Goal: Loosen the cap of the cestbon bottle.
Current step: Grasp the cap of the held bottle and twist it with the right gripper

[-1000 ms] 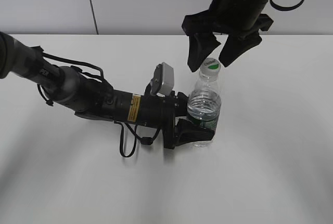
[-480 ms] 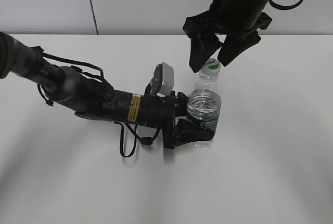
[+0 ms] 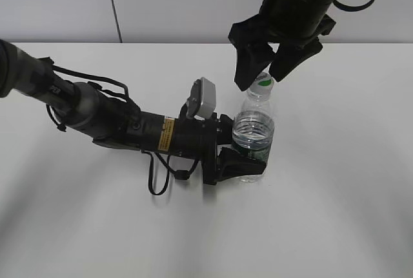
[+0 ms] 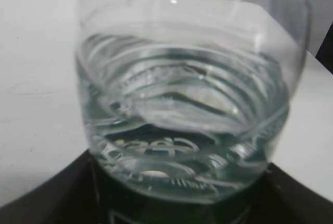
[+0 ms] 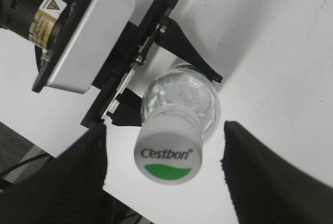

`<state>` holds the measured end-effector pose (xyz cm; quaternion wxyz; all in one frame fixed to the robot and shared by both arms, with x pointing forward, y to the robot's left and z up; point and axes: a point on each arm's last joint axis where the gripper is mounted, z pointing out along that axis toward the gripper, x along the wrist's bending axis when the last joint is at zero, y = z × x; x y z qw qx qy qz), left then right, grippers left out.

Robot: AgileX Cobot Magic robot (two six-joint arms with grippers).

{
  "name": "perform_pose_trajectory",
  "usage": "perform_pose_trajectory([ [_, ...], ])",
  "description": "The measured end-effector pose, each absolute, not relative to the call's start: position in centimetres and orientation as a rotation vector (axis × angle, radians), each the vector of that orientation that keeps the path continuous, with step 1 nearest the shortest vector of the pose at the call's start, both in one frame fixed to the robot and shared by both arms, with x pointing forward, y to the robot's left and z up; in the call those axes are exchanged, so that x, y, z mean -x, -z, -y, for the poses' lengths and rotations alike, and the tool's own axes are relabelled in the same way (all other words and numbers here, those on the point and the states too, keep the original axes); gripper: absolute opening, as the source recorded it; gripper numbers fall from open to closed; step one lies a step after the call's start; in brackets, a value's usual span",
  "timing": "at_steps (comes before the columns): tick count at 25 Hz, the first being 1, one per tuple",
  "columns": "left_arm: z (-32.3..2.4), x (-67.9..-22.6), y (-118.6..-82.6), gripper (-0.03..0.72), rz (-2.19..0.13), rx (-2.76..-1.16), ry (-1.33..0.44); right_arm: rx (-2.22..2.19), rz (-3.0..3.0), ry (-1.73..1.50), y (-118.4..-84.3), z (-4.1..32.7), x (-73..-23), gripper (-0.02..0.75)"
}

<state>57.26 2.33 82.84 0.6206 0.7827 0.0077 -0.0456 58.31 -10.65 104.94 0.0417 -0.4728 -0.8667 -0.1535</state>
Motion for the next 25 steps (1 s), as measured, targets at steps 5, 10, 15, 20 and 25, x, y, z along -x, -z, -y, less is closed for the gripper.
perform_pose_trajectory([
  [5, -2.33, -57.26, -82.84, 0.531, -0.018, -1.799, 0.105, 1.424, 2.661, 0.476, -104.95, 10.6, -58.28, 0.524],
  [10, -2.33, -57.25, -82.85, 0.531, -0.017, -1.799, 0.105, 1.388, 2.684, 0.48, -104.96, 10.59, -58.28, 0.524],
  [15, -2.33, -57.25, -82.85, 0.531, -0.017, -1.799, 0.105, 1.375, 2.692, 0.48, -104.96, 10.59, -58.28, 0.524],
  [20, -2.33, -57.26, -82.84, 0.531, -0.018, -1.799, 0.105, 1.373, 2.692, 0.48, -104.96, 10.58, -58.27, 0.524],
  [25, -2.33, -57.26, -82.84, 0.531, -0.018, -1.799, 0.105, 1.373, 2.69, 0.475, -104.82, 10.56, -58.31, 0.524],
])
